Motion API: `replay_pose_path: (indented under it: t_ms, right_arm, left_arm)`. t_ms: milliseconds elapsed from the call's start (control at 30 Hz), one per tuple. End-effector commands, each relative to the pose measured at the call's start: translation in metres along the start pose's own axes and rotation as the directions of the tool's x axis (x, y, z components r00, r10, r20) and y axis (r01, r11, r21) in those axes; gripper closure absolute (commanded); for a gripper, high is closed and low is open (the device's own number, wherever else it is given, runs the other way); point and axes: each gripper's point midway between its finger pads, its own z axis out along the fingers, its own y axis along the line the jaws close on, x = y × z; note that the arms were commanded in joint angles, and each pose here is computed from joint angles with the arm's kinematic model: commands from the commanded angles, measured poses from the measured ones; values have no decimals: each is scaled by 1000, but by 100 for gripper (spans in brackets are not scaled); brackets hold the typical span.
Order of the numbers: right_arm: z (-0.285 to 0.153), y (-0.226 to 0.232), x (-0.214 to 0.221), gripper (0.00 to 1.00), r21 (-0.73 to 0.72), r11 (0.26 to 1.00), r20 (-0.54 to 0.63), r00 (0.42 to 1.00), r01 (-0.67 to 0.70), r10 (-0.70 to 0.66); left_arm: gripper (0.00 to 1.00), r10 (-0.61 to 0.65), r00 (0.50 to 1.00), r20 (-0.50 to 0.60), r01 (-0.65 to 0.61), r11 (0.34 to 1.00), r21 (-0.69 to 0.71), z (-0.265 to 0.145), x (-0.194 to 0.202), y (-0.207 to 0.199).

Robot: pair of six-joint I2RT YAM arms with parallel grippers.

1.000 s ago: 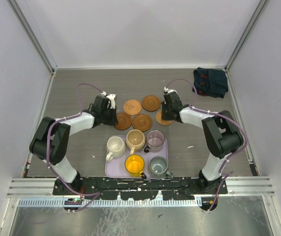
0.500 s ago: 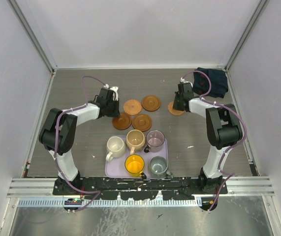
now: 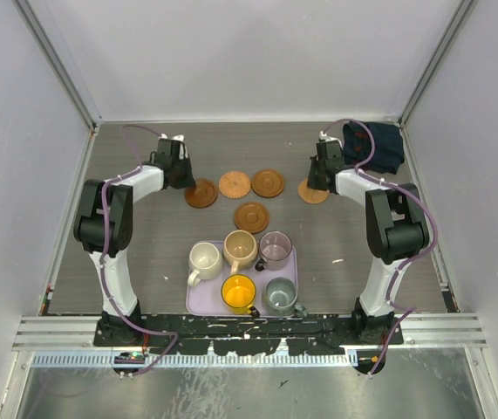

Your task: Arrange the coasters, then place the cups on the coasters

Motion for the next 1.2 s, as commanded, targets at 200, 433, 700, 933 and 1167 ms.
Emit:
replay_pose_path:
  t_ms: [200,433,700,933,1167]
  right_arm:
    - [-20,26,-64,95,-98,994,152,988,36,-21]
    - [-48,48,-88,94,-206,978,211,977,18,26]
    - [-60,61,-78,88,-292,956,190,981,24,34]
    - [-73,69,-64,68,-324,945,185,983,45,17]
    - [-77,93,-58,63,-319,939,204,977,127,-63]
  left_arm:
    - [100,-71,997,-24,67,992,-111,12,-22,43]
    - [100,-129,991,21,131,988,-80,3,-43,52]
    - [100,-155,988,15,156,986,-56,5,-48,58]
    - [100,-156,985,71,153,987,43,-10,-63,41]
    - [30,-164,979,122,140,973,181,-30,-75,14]
